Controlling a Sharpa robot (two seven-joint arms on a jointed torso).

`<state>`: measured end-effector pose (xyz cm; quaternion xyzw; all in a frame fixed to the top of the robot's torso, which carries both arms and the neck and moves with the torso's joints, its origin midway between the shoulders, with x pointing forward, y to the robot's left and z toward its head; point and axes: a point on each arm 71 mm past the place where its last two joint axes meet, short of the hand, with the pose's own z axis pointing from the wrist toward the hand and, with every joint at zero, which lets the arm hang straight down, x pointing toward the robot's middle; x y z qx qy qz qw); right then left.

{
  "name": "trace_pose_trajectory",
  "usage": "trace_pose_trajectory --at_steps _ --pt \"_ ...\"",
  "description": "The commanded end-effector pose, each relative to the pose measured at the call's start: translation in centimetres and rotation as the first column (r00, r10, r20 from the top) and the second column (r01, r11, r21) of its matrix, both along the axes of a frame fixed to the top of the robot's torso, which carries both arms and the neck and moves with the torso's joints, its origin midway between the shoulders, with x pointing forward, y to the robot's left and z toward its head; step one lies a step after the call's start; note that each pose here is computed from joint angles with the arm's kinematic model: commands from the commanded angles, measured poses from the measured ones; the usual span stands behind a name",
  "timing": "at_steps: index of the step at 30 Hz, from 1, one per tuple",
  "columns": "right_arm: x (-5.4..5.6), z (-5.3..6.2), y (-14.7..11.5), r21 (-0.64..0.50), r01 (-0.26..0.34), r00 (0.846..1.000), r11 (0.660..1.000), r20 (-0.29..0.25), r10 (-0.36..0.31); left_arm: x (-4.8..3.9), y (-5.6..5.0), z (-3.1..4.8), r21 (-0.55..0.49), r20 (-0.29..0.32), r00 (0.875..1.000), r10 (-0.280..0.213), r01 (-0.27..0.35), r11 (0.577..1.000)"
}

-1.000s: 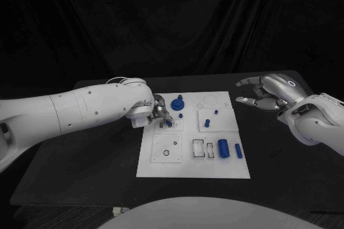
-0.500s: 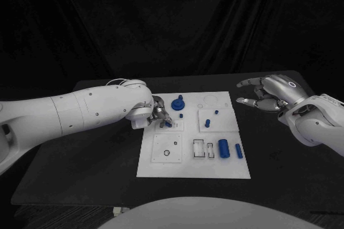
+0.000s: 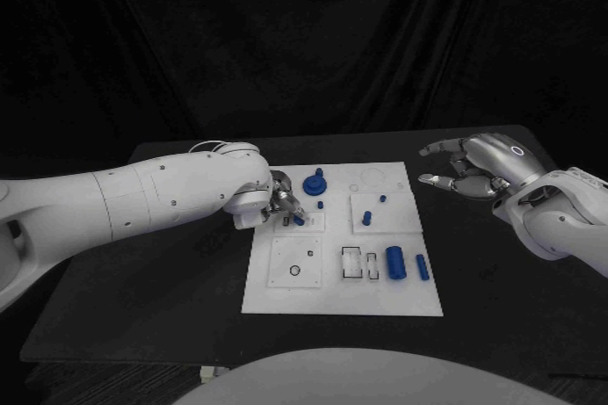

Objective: Assemble the parts on the task board

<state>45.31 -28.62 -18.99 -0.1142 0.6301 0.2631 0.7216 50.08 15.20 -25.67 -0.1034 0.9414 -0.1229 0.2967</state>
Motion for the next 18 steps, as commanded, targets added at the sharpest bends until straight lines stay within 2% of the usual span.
trace_pose_trajectory --at_steps 1,18 --pt "0.04 -0.19 -0.15 0.0 0.018 1.0 1.0 -0.014 -0.018 -0.27 -0.24 -0.38 -0.008 -0.011 1.0 -0.014 0.014 1.0" --pt "0.09 -0.41 -0.22 -0.003 0.022 1.0 1.0 -0.022 -0.022 -0.28 -0.27 -0.49 -0.009 -0.01 1.0 -0.011 0.011 1.0"
